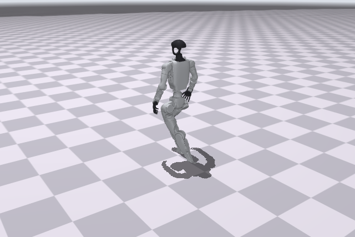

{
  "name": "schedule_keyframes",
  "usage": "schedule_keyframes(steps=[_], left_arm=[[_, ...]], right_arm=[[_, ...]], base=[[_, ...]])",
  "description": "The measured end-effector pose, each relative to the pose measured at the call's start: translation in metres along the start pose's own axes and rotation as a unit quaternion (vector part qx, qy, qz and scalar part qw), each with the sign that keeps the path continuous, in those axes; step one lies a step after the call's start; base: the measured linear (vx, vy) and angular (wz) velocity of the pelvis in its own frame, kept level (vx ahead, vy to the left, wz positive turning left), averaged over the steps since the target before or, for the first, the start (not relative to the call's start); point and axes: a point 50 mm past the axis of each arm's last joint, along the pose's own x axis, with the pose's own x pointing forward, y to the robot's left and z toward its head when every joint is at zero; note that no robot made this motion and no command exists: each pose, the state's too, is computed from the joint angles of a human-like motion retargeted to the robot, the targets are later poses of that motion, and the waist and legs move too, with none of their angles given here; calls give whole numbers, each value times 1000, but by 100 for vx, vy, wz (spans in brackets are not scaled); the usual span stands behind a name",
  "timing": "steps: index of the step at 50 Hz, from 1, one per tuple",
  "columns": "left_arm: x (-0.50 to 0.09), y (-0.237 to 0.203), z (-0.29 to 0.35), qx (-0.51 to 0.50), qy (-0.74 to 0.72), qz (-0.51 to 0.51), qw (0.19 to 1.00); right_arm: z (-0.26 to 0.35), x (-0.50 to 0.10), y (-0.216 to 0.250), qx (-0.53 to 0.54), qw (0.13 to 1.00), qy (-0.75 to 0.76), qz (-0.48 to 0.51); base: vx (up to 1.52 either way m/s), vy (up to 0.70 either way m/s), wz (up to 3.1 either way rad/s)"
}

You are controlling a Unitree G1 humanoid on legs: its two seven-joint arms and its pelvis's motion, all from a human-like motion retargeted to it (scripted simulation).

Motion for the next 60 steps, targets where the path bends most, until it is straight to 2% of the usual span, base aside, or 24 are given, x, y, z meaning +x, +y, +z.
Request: schedule_keyframes(steps=[15, 23, 38, 48, 53, 60], left_arm=[[6, -5, -9, 23, 33, -28, 999], [5, -3, -9, 40, 29, -29, 998], [-2, 8, -2, 58, -12, -11, 998], [-12, -4, -28, 65, 38, -42, 996], [-8, 0, -24, 68, 41, -33, 996], [10, 28, 21, 58, -28, 36, 997]], right_arm=[[29, 7, 41, -17, 996, -48, 69], [46, 8, 46, -32, 993, -81, 80], [56, 7, 27, -34, 993, -110, 37], [74, 3, 5, -11, 986, -166, -19], [75, 0, 10, -11, 984, -177, -20], [62, -2, 33, -13, 987, -160, 4]], base=[[-7, 1, 32], [-2, -1, -1], [-6, -3, -51], [-12, -4, -87], [-20, -8, -56], [-34, -16, -4]])
